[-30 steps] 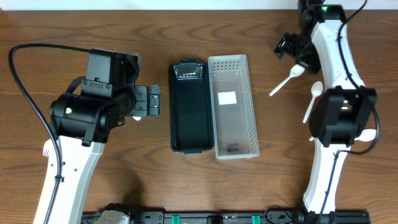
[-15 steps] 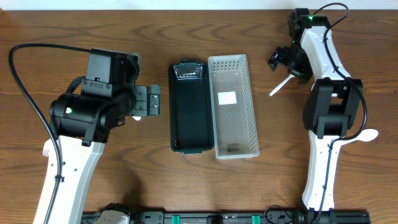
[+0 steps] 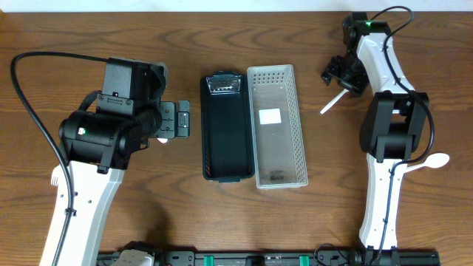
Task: Pack container
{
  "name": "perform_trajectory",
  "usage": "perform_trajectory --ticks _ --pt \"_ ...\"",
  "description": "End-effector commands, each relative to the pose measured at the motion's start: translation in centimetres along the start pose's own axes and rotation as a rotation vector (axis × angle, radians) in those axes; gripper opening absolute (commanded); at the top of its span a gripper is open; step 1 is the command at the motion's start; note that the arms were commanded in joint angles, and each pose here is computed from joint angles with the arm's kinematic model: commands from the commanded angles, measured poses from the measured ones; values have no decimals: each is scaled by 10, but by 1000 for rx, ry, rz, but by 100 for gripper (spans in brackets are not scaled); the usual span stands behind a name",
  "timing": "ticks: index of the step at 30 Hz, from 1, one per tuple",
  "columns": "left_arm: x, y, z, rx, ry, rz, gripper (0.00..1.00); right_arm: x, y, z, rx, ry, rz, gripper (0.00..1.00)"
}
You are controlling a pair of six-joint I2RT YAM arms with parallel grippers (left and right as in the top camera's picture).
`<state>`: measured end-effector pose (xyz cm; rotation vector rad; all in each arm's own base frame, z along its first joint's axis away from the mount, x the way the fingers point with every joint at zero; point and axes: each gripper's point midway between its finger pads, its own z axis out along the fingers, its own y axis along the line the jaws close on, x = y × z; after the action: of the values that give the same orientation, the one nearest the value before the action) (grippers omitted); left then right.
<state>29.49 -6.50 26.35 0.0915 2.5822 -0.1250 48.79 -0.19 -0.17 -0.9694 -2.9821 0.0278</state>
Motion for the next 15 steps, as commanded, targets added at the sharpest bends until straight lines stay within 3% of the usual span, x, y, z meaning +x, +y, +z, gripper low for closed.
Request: perform_trajectory --ticks 1,3,11,15 --pt "-2 2 0 -11 -3 -12 98 6 -13 31 65 53 14 56" --pt "-2 2 0 -11 -3 -13 98 6 -13 31 68 57 13 41" --pt "-2 2 0 -11 -3 -12 98 5 -12 24 60 49 -24 3" --pt "-2 3 0 -15 -3 -12 98 -3 -7 -10 22 -6 -71 1"
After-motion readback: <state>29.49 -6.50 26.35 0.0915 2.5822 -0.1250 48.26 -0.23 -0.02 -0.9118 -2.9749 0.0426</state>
